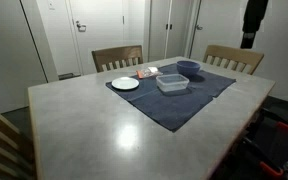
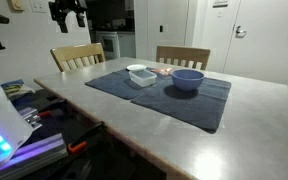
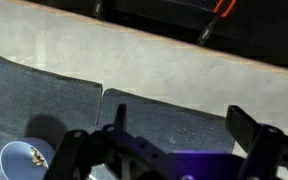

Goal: Pour the contents from the blue bowl into the clear bowl

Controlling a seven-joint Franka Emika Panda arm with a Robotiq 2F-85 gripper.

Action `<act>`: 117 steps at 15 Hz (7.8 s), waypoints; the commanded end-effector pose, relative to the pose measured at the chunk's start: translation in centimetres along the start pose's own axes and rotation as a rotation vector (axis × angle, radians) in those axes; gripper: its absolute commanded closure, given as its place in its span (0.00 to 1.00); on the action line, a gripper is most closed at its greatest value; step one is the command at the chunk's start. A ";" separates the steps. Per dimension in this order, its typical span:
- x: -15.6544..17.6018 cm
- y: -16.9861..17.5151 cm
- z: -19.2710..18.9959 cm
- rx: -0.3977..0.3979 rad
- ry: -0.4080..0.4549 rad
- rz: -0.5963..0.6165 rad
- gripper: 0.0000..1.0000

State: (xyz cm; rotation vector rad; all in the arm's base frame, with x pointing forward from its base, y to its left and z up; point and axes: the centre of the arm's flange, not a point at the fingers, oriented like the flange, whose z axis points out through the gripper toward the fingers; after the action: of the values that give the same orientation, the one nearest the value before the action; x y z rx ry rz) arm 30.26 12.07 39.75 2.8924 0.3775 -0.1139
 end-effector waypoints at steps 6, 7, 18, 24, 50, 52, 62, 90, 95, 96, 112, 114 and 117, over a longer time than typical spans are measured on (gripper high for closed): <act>0.5 1.7 0.3 0.028 -0.021 0.014 0.00; 0.6 2.4 0.4 0.037 -0.022 0.019 0.00; 2.4 11.2 2.3 0.101 -0.027 0.098 0.00; 3.9 15.1 3.8 0.131 0.075 0.222 0.00; 2.4 25.7 6.2 0.195 0.133 0.309 0.00; 2.6 27.7 6.6 0.195 0.157 0.337 0.00; 2.0 28.7 7.4 0.199 0.158 0.318 0.00; 13.5 44.3 16.8 0.262 0.191 0.420 0.00; 14.8 43.1 18.8 0.304 0.192 0.432 0.00; 15.0 42.9 19.2 0.309 0.194 0.437 0.00; 15.5 41.6 25.1 0.300 0.123 0.591 0.00; 15.6 41.7 25.5 0.298 0.120 0.601 0.00; 15.7 41.8 26.2 0.294 0.119 0.629 0.00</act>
State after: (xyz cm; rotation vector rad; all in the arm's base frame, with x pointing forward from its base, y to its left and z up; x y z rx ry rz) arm 54.31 -28.75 22.26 3.1682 -0.5435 0.0936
